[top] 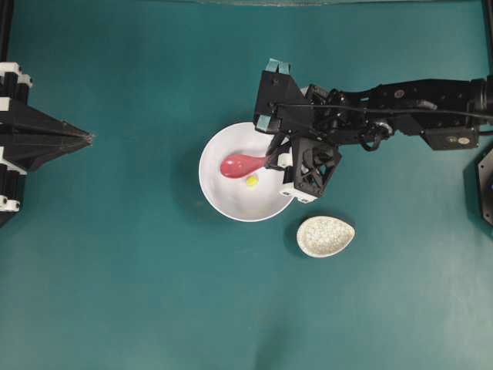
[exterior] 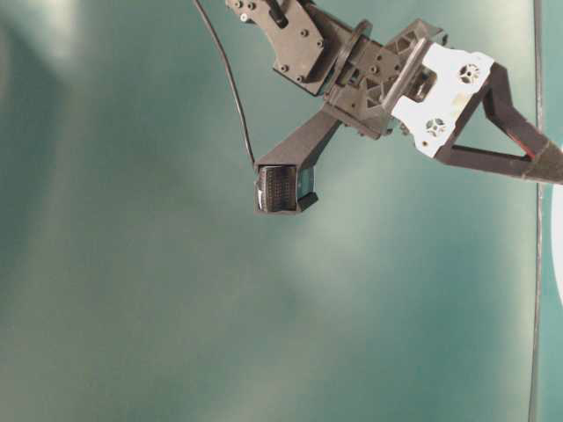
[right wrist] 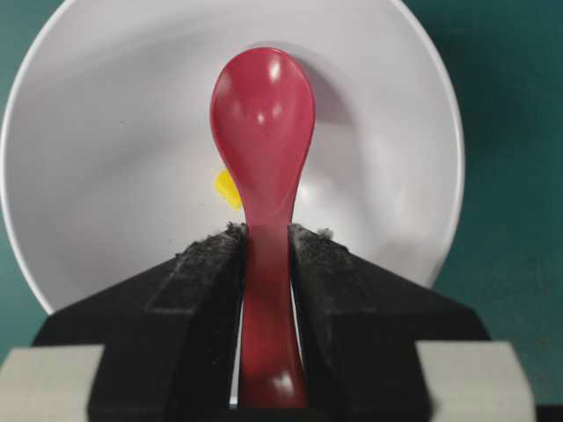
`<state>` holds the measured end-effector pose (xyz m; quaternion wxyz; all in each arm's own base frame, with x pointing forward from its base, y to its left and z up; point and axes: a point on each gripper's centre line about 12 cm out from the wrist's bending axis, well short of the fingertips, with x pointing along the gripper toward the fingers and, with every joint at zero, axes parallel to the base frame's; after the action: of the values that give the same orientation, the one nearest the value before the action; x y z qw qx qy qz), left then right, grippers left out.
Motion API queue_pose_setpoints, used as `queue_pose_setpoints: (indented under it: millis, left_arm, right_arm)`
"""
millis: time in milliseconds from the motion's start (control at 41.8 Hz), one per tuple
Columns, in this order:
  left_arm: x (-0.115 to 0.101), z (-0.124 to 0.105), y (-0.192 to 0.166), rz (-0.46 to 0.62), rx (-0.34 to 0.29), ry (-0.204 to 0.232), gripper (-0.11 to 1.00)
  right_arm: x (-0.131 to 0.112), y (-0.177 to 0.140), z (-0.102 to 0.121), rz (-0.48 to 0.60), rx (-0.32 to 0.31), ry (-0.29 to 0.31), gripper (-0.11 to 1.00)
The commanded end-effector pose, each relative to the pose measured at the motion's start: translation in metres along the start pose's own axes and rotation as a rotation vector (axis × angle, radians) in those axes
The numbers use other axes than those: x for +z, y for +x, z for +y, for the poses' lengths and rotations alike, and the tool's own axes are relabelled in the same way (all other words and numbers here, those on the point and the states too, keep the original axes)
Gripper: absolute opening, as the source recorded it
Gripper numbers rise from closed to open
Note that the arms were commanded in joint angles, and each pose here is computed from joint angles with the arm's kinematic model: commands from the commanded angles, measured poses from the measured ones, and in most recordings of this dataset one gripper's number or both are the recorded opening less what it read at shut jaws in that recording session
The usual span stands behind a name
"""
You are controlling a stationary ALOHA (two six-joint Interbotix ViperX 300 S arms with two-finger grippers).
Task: Scoop the yellow hexagonal prism block from the bowl with a spoon using the right arm.
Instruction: 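Lower the spoon into the bowl beside the yellow block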
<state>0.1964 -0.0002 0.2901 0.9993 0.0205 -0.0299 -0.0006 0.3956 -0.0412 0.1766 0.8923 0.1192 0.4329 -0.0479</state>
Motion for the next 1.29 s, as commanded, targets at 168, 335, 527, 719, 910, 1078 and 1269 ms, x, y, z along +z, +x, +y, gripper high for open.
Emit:
queue_pose_setpoints:
  millis: [168,335,527,719,910,1078,1269]
  left_arm:
    - [0.008,0.000,0.003,-0.012,0.000,0.005,0.00]
    - [0.007,0.000,0.003,-0.003,0.000,0.005,0.00]
    - [0.007,0.000,0.003,-0.003,0.000,0.005,0.00]
    - [0.007,0.000,0.003,-0.003,0.000,0.005,0.00]
    - [0.007,0.000,0.003,-0.003,0.000,0.005,0.00]
    - [0.007,0.001,0.003,-0.003,0.001,0.005,0.00]
    - [0.007,0.000,0.003,-0.005,0.000,0.005,0.00]
  right_arm:
    - [0.034,-0.046,0.013,-0.089,0.040,0.024,0.24]
    - [0.034,-0.076,0.019,-0.016,0.063,0.083,0.24]
    - [0.023,-0.081,0.020,0.098,0.061,0.121,0.24]
    - [0.019,-0.076,0.019,0.140,0.052,0.136,0.24]
    - [0.008,-0.059,0.016,0.227,0.040,0.142,0.24]
    - [0.000,-0.043,0.013,0.284,0.030,0.147,0.24]
    - [-0.002,-0.034,0.011,0.305,0.019,0.141,0.24]
